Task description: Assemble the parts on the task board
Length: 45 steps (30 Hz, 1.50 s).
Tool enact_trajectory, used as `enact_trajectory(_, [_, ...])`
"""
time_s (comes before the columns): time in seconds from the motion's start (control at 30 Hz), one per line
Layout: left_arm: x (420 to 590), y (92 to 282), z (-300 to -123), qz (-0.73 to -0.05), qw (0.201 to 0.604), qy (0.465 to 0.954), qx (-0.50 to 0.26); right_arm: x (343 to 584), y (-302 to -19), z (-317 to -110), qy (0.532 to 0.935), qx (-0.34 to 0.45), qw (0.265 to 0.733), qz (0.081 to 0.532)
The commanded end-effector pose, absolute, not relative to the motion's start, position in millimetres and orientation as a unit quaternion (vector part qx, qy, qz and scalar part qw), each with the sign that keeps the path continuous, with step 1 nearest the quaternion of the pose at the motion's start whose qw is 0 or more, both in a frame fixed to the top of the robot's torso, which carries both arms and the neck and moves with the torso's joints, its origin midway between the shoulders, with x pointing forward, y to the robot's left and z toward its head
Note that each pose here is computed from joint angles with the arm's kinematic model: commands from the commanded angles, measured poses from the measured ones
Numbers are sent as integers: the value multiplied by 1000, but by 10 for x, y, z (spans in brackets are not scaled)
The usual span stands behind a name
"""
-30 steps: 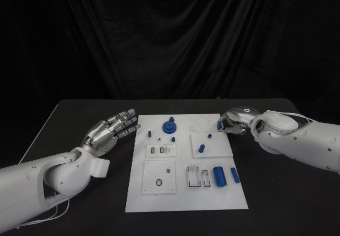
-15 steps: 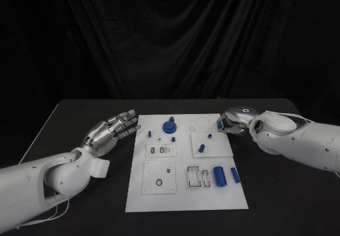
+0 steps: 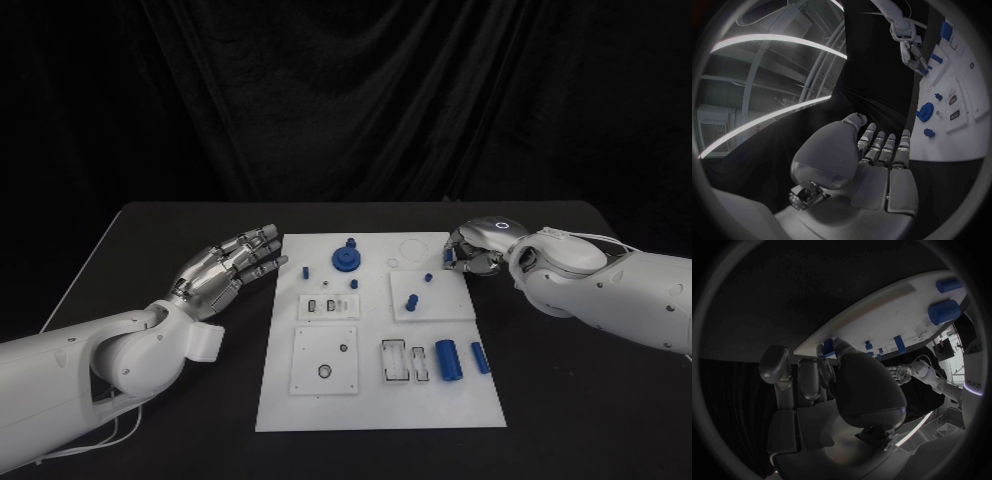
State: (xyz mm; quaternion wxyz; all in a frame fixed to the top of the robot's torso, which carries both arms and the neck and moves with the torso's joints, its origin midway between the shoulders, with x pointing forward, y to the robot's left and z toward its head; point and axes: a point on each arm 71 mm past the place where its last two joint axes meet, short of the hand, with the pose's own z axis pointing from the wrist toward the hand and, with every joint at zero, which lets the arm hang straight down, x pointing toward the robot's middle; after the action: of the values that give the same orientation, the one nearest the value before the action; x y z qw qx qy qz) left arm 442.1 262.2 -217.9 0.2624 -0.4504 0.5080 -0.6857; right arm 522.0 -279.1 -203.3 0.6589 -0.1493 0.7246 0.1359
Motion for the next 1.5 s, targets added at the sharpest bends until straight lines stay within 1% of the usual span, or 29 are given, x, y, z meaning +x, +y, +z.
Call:
enact_trajectory(0.03, [4412, 2625, -2174, -691, 258, 504, -450, 5176, -2768, -2029, 708, -149, 674, 147])
enact_trajectory(0.13, [4409, 2633, -2175, -690, 259, 504, -450, 5158, -2740, -1971, 696, -148, 685, 155])
enact_trajectory(0.33, [4405, 2642, -2176, -688, 260, 505, -451, 5109, -2562, -1741, 674, -153, 700, 179])
enact_trajectory(0.47, [4405, 2638, -2177, -688, 260, 505, -452, 5029, -2354, -1636, 665, -163, 700, 204])
enact_trajectory(0.6, [4407, 2627, -2179, -688, 260, 506, -451, 4925, -2042, -1599, 660, -189, 690, 228])
enact_trajectory(0.7, [4409, 2620, -2180, -688, 259, 506, -451, 4865, -1832, -1617, 662, -207, 679, 239])
enact_trajectory(0.83, [4410, 2609, -2182, -688, 258, 507, -451, 4785, -1535, -1696, 668, -227, 662, 251])
enact_trajectory(1.03, [4413, 2597, -2184, -688, 257, 508, -451, 4702, -1217, -1850, 678, -240, 642, 265])
enact_trajectory(1.17, [4416, 2581, -2185, -688, 256, 508, -450, 4645, -1041, -1958, 679, -254, 635, 266])
enact_trajectory(1.3, [4418, 2584, -2187, -688, 256, 508, -450, 4614, -939, -2037, 683, -261, 629, 265])
enact_trajectory(1.5, [4421, 2590, -2189, -688, 256, 508, -451, 4604, -888, -2105, 692, -263, 621, 257])
